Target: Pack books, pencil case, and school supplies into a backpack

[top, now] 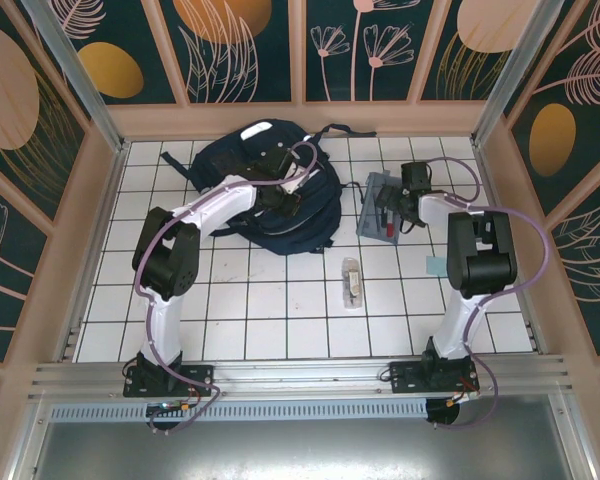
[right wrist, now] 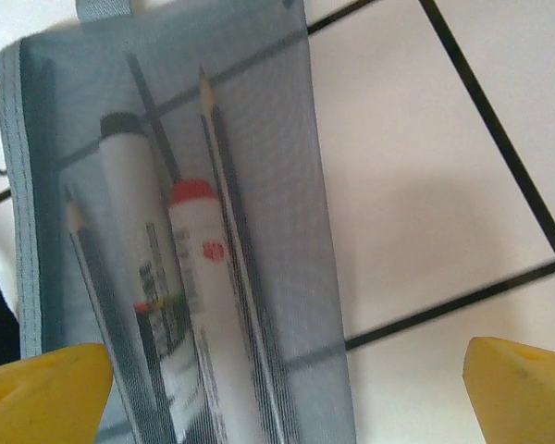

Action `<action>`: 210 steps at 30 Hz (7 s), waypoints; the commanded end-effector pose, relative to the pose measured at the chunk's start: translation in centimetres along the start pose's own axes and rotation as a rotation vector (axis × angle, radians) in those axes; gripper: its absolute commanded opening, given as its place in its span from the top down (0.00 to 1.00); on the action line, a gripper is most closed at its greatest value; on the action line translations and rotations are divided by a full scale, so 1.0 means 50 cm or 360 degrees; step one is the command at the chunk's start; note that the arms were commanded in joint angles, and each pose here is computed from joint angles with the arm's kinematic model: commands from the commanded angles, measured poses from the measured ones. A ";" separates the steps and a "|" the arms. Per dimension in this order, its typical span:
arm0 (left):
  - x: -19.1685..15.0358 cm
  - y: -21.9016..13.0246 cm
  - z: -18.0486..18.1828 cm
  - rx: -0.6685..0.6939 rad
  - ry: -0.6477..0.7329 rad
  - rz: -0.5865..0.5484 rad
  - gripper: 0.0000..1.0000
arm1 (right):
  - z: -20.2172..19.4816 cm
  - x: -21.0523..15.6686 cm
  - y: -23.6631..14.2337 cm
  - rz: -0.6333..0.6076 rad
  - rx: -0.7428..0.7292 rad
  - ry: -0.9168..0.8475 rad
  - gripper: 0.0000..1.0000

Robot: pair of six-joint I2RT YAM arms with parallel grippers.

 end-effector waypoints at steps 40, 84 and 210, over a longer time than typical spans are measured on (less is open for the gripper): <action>0.129 -0.197 -0.033 -0.1012 -0.0622 -0.0373 1.00 | 0.117 0.048 -0.154 -0.0005 -0.0048 -0.0576 0.81; 0.170 -0.215 -0.033 -0.1182 -0.0757 -0.0472 1.00 | 0.227 -0.191 -0.266 0.0192 0.0685 0.0016 0.42; 0.110 -0.230 0.061 -0.0697 -0.1080 -0.0851 0.01 | 0.409 -0.305 -0.274 -0.0063 0.0634 -0.0170 0.46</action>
Point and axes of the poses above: each hand's point on the last joint's axis, 136 mm out from that joint toward the fingers, its own y axis out along the fingers, its own z axis along the line the jaws close on, x = y × z, the point moved 4 cm from there along -y, back along the fingers, and after that the axes turned 2 degrees about -y, right-handed, at the moved point
